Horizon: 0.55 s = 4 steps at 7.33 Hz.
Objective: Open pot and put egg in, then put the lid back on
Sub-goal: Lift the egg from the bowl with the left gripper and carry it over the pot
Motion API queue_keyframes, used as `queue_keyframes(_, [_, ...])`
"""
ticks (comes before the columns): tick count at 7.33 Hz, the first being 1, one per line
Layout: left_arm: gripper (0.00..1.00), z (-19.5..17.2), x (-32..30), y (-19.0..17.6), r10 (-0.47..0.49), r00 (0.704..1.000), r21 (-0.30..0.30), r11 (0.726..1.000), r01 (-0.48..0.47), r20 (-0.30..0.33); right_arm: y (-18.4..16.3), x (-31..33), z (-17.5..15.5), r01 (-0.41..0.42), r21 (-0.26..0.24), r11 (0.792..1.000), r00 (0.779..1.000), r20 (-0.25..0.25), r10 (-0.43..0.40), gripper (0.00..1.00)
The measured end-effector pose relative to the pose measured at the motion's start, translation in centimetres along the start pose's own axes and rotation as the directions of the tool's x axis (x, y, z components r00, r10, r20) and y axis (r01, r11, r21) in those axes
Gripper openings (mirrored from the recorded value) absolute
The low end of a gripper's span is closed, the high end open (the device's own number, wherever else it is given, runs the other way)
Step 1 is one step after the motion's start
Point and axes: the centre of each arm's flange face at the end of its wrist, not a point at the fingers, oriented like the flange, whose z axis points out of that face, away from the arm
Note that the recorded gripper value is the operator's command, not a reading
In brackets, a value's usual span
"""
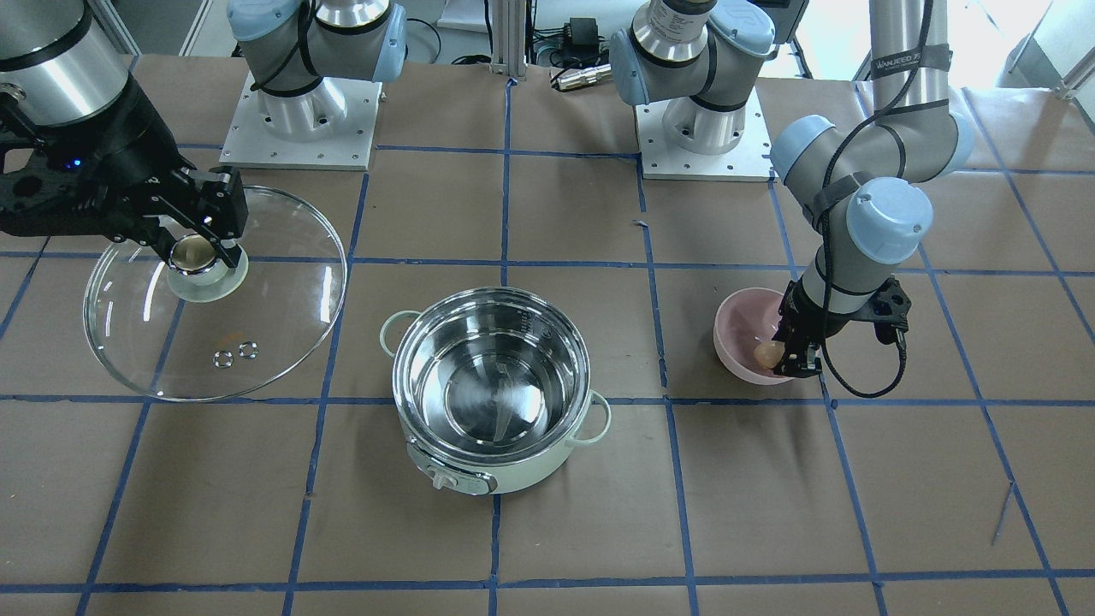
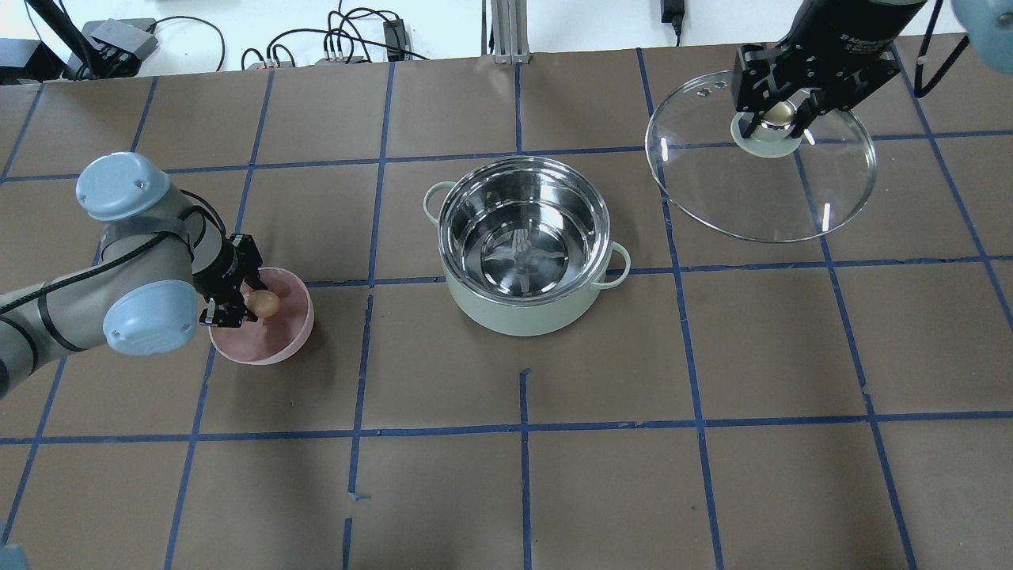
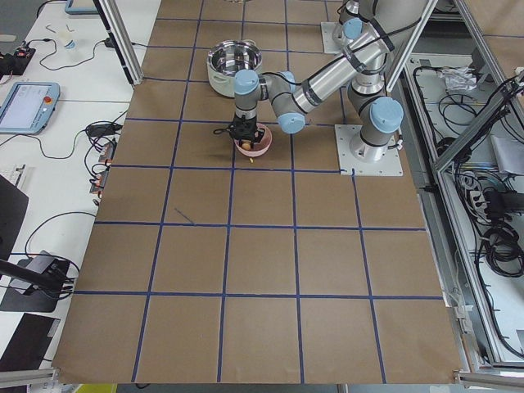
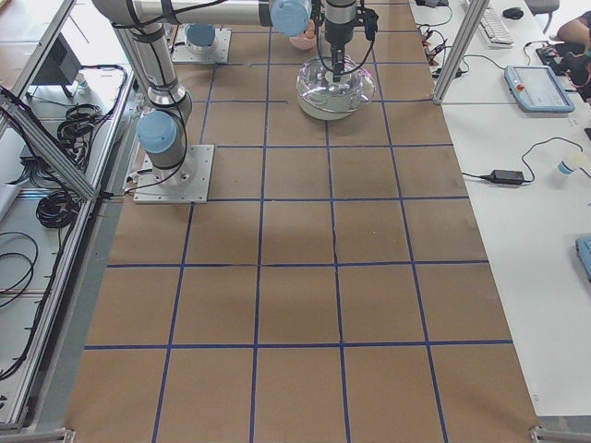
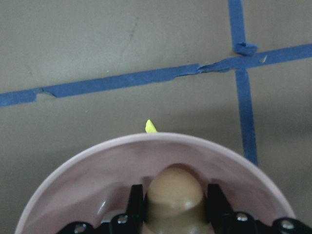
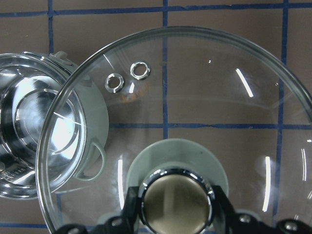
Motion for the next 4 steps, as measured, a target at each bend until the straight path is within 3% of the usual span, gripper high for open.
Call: queue_keyframes(4, [0.29, -8.0, 2.9, 2.8, 0.068, 0.996, 0.015, 0.998, -0.068, -0.056, 0.1, 0.0, 0.3, 0.000, -0.005, 1.000, 1.000, 0.006, 0.000, 0.41])
